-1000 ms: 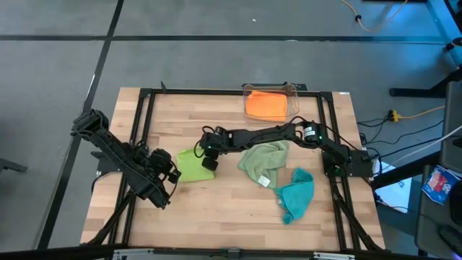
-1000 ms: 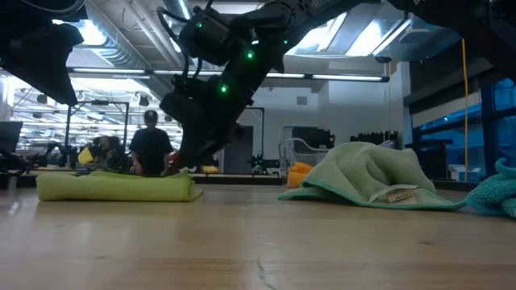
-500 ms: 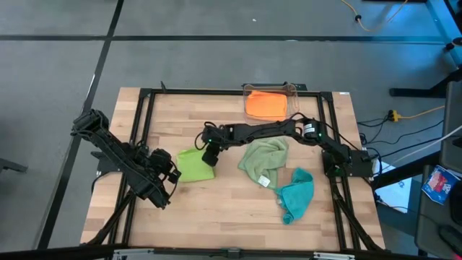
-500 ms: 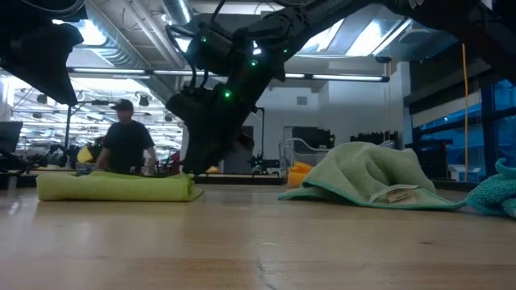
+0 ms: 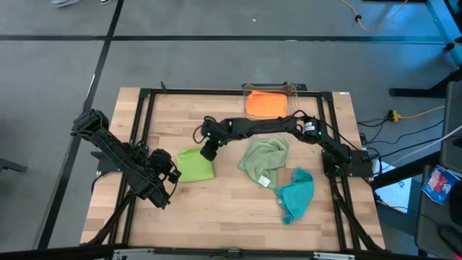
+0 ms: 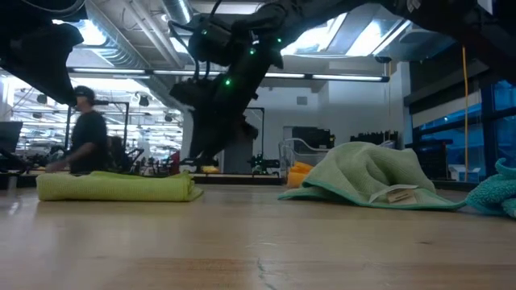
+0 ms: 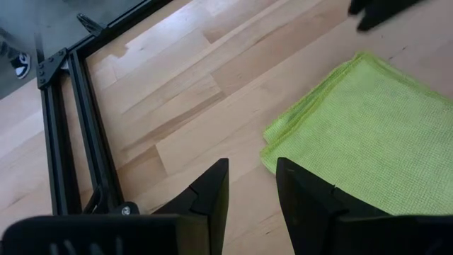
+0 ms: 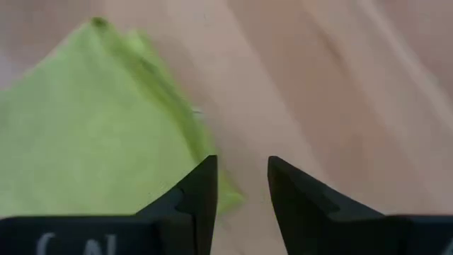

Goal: Fold microfiber towels
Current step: Fold the light green microfiber towel

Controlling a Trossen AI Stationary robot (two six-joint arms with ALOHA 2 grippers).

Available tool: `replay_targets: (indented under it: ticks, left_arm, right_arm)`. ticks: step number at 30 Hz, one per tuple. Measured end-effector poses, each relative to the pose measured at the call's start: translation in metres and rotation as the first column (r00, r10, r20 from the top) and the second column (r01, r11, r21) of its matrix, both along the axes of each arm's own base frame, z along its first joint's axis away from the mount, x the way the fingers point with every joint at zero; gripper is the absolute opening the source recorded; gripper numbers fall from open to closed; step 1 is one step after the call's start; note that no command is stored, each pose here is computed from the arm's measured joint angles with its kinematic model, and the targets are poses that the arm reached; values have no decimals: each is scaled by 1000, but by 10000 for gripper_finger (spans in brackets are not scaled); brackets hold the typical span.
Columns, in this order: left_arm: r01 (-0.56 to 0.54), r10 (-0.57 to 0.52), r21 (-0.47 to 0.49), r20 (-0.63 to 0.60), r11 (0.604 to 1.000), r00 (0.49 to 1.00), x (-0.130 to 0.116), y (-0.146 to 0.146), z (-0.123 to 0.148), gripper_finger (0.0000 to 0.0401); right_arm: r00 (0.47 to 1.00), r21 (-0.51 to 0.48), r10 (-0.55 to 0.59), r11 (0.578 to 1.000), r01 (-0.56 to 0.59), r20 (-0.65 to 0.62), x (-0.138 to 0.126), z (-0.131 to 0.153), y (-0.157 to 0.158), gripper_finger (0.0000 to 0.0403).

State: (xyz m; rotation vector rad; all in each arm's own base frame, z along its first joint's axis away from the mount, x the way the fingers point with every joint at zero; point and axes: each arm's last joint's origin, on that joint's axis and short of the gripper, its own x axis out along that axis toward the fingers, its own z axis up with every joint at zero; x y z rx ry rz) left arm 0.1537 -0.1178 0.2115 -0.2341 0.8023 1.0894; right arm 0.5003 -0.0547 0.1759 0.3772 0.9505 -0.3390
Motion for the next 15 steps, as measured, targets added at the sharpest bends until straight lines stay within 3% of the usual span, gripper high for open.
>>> replay_targets:
  ticks: [6,9,12,15]
  left_arm:
    - [0,0,0,0,1000,1000,0,0,0,111]
    - [0,0,0,0,1000,1000,0,0,0,111]
    - [0,0,0,0,1000,1000,0,0,0,111]
    - [0,0,0,0,1000,1000,0,0,0,111]
  right_arm:
    - [993,-5,-2,1000,1,-116,-8,16,-12,189]
    - [976,-14,50,998,-54,-212,-16,14,-11,221]
    - [908,38,152,988,-149,-391,-34,9,-8,238]
    - [853,66,137,991,-120,-503,-49,14,-10,242]
